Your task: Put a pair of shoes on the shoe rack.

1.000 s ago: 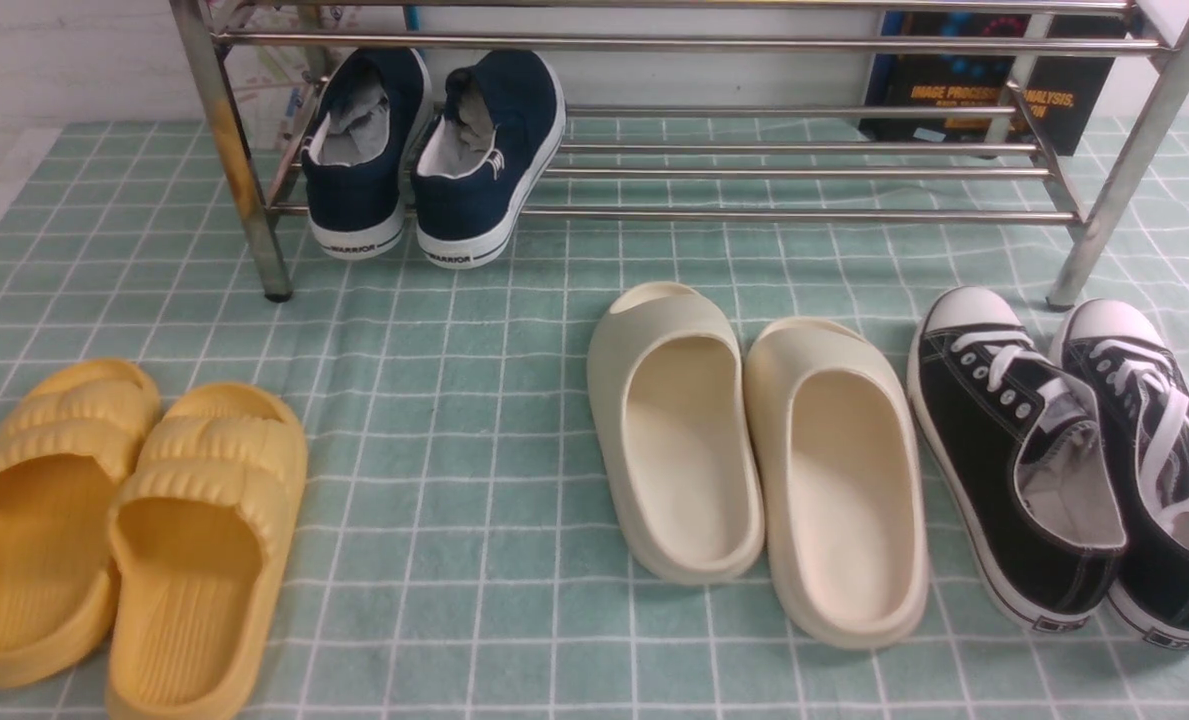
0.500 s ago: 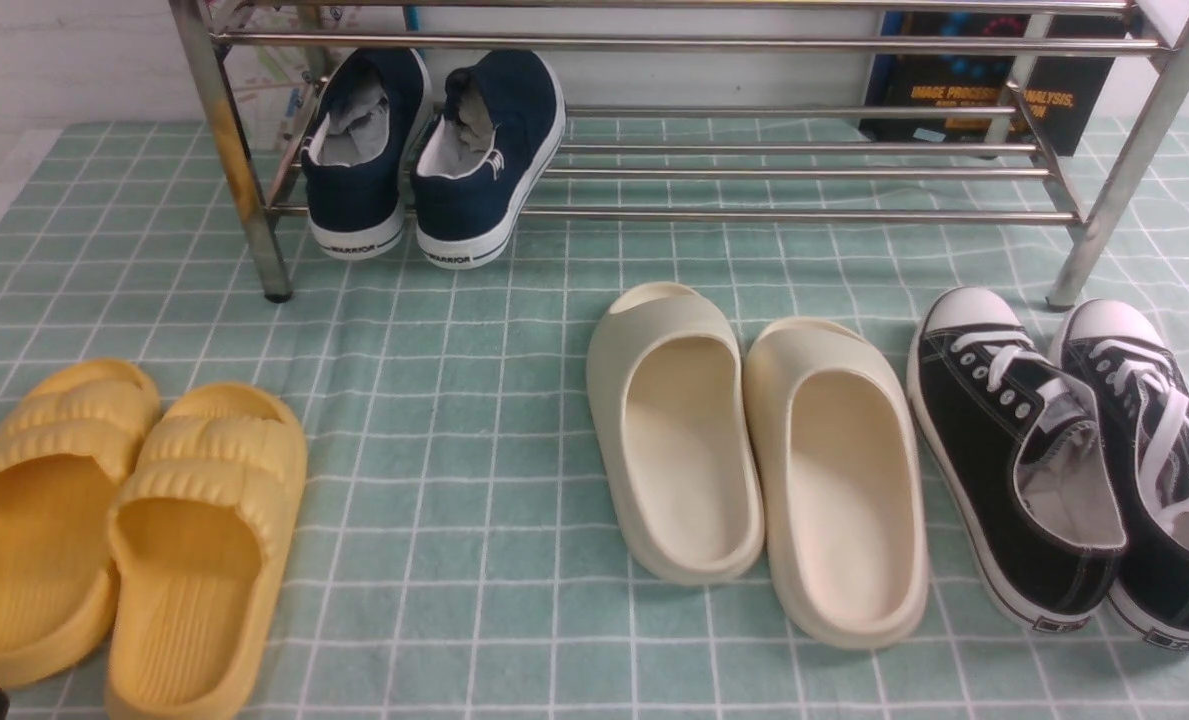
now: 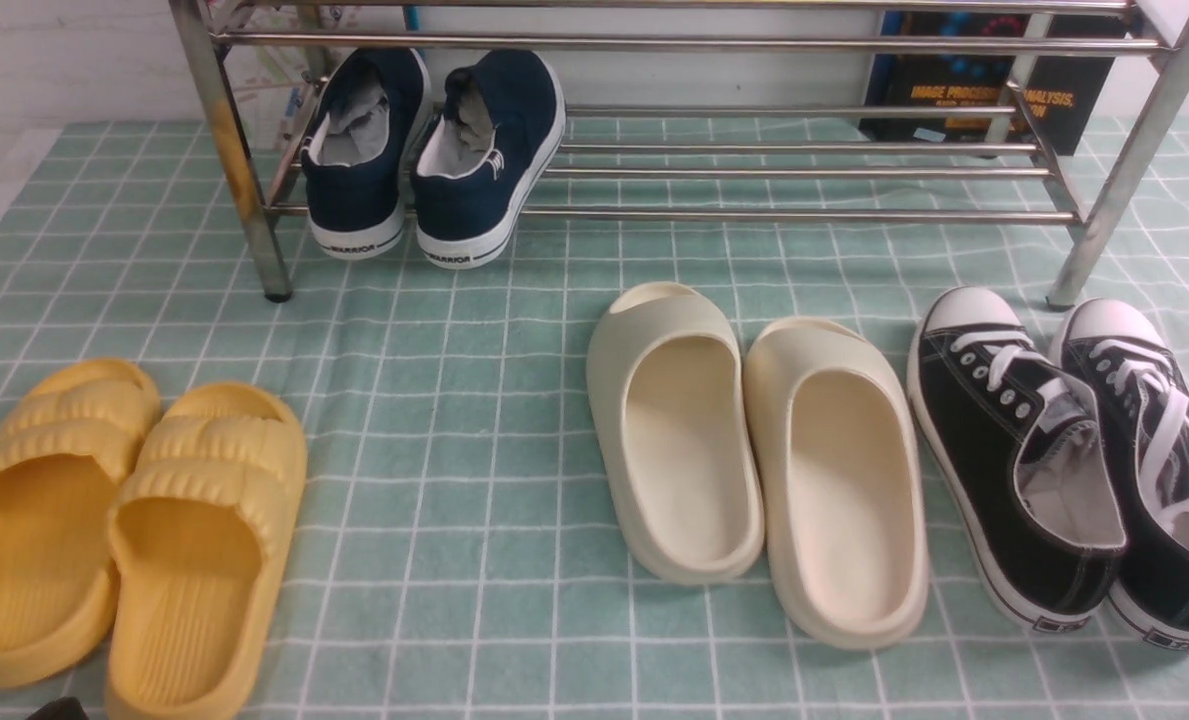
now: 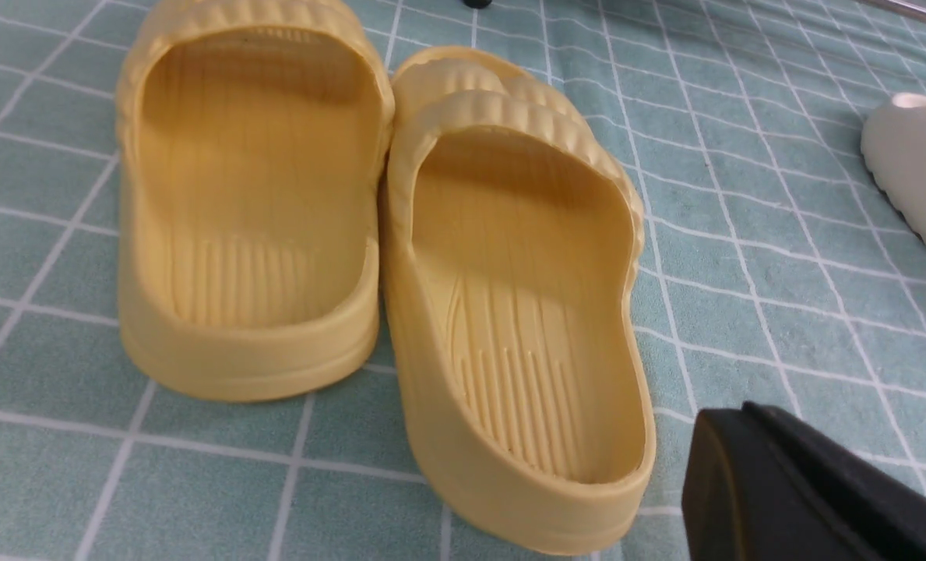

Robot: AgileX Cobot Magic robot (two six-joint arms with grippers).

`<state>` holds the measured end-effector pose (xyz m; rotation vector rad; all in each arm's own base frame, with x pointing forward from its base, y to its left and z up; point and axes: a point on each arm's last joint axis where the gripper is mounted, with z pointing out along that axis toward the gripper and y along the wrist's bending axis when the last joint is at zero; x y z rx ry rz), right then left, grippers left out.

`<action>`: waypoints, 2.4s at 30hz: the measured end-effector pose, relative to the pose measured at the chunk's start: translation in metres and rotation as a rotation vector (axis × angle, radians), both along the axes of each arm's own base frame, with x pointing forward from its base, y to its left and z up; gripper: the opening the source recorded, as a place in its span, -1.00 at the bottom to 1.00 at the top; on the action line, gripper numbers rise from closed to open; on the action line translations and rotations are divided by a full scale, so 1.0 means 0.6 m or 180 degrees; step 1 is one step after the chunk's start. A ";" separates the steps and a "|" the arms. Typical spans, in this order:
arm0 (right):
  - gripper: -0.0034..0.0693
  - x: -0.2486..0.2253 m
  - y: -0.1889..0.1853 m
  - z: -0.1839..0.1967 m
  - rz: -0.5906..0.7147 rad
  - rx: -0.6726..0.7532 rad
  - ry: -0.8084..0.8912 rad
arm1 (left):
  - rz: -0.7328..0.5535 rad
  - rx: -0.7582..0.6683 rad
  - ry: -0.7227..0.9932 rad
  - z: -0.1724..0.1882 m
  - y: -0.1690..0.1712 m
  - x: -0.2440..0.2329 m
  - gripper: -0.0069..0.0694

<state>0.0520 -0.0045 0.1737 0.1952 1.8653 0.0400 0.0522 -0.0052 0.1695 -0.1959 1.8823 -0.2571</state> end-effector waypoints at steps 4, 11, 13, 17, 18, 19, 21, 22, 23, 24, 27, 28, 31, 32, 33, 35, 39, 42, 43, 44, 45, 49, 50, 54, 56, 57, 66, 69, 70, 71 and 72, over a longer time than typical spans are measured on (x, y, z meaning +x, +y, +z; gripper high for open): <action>-0.25 0.000 0.000 0.000 0.0000 0.0000 0.0000 | -0.0047 0.0134 -0.0010 0.000 0.000 0.000 -0.85; -0.25 0.000 0.000 0.000 0.0000 0.0000 0.0000 | 0.0025 0.0277 -0.0017 0.000 0.003 0.000 -0.85; -0.25 0.000 0.000 0.000 0.0000 0.0000 0.0000 | 0.0069 0.0301 -0.0016 0.000 0.005 0.000 -0.85; -0.25 0.000 0.000 0.000 0.0000 0.0000 0.0000 | 0.0091 0.0313 -0.0016 0.000 0.005 0.000 -0.85; -0.25 0.000 0.000 0.000 0.0000 0.0000 0.0000 | 0.0096 0.0323 -0.0016 0.000 0.006 0.000 -0.85; -0.25 0.000 0.000 0.000 0.0000 0.0000 0.0000 | 0.0094 0.0330 -0.0016 0.000 0.006 0.000 -0.85; -0.25 0.000 0.000 0.000 0.0000 0.0000 0.0000 | 0.0089 0.0345 -0.0017 0.000 0.006 0.000 -0.85; -0.25 0.000 0.000 0.000 0.0000 0.0000 0.0000 | 0.0089 0.0345 -0.0017 0.000 0.006 0.000 -0.85; -0.25 0.000 0.000 0.000 0.0000 0.0000 0.0000 | 0.0087 0.0351 -0.0020 0.000 0.006 0.000 -0.85; -0.25 0.000 0.000 0.000 0.0000 0.0000 0.0000 | 0.0088 0.0351 -0.0024 0.000 0.006 0.000 -0.85; -0.25 0.000 0.000 0.000 0.0000 0.0000 0.0000 | 0.0087 0.0355 -0.0033 0.001 0.006 0.001 -0.85; -0.25 0.000 0.000 0.000 0.0000 0.0000 0.0000 | 0.0087 0.0358 -0.0036 0.001 0.006 0.001 -0.85; -0.25 0.000 0.000 0.000 0.0000 0.0000 0.0000 | 0.0087 0.0358 -0.0041 0.001 0.006 0.001 -0.85; -0.25 0.000 0.000 0.000 0.0000 0.0000 0.0000 | 0.0087 0.0358 -0.0041 0.001 0.006 0.001 -0.85; -0.25 0.000 0.000 0.000 0.0000 0.0000 0.0000 | 0.0087 0.0358 -0.0041 0.001 0.006 0.001 -0.85; -0.25 0.000 0.000 0.000 0.0000 0.0000 0.0000 | 0.0087 0.0358 -0.0041 0.001 0.006 0.001 -0.85; -0.25 0.000 0.000 0.000 0.0000 0.0000 0.0000 | 0.0087 0.0358 -0.0041 0.001 0.006 0.001 -0.85; -0.25 0.000 0.000 0.000 0.0000 0.0000 0.0000 | 0.0087 0.0358 -0.0041 0.001 0.006 0.001 -0.85; -0.25 0.000 0.000 0.000 0.0000 0.0000 0.0000 | 0.0087 0.0358 -0.0041 0.001 0.006 0.001 -0.85; -0.25 0.000 0.000 0.000 0.0000 0.0000 0.0000 | 0.0087 0.0358 -0.0041 0.001 0.006 0.001 -0.85; -0.25 0.000 0.000 0.000 0.0000 0.0000 0.0000 | 0.0087 0.0358 -0.0041 0.001 0.006 0.001 -0.85; -0.25 0.000 0.000 0.000 0.0000 0.0000 0.0000 | 0.0087 0.0358 -0.0041 0.001 0.006 0.001 -0.85; -0.25 0.000 0.000 0.000 0.0000 0.0000 0.0000 | 0.0087 0.0358 -0.0041 0.001 0.006 0.001 -0.85; -0.25 0.000 0.000 0.000 0.0000 0.0000 0.0000 | 0.0087 0.0358 -0.0041 0.001 0.006 0.001 -0.85; -0.25 0.000 0.000 0.000 0.0000 0.0000 0.0000 | 0.0087 0.0358 -0.0041 0.001 0.006 0.001 -0.85; -0.25 0.000 0.000 0.000 0.0000 0.0000 0.0000 | 0.0087 0.0358 -0.0041 0.001 0.006 0.001 -0.85; -0.25 0.000 0.000 0.000 0.0000 0.0000 0.0000 | 0.0087 0.0358 -0.0041 0.001 0.006 0.001 -0.85; -0.25 0.000 0.000 0.000 0.0000 0.0000 0.0000 | 0.0087 0.0358 -0.0041 0.001 0.006 0.001 -0.85; -0.25 0.000 0.000 0.000 0.0000 0.0000 0.0000 | 0.0087 0.0358 -0.0041 0.001 0.006 0.001 -0.85; -0.25 0.000 0.000 0.000 0.0000 0.0000 0.0000 | 0.0087 0.0358 -0.0041 0.001 0.006 0.001 -0.85; -0.25 0.000 0.000 0.000 0.0000 0.0000 0.0000 | 0.0087 0.0358 -0.0041 0.001 0.006 0.001 -0.85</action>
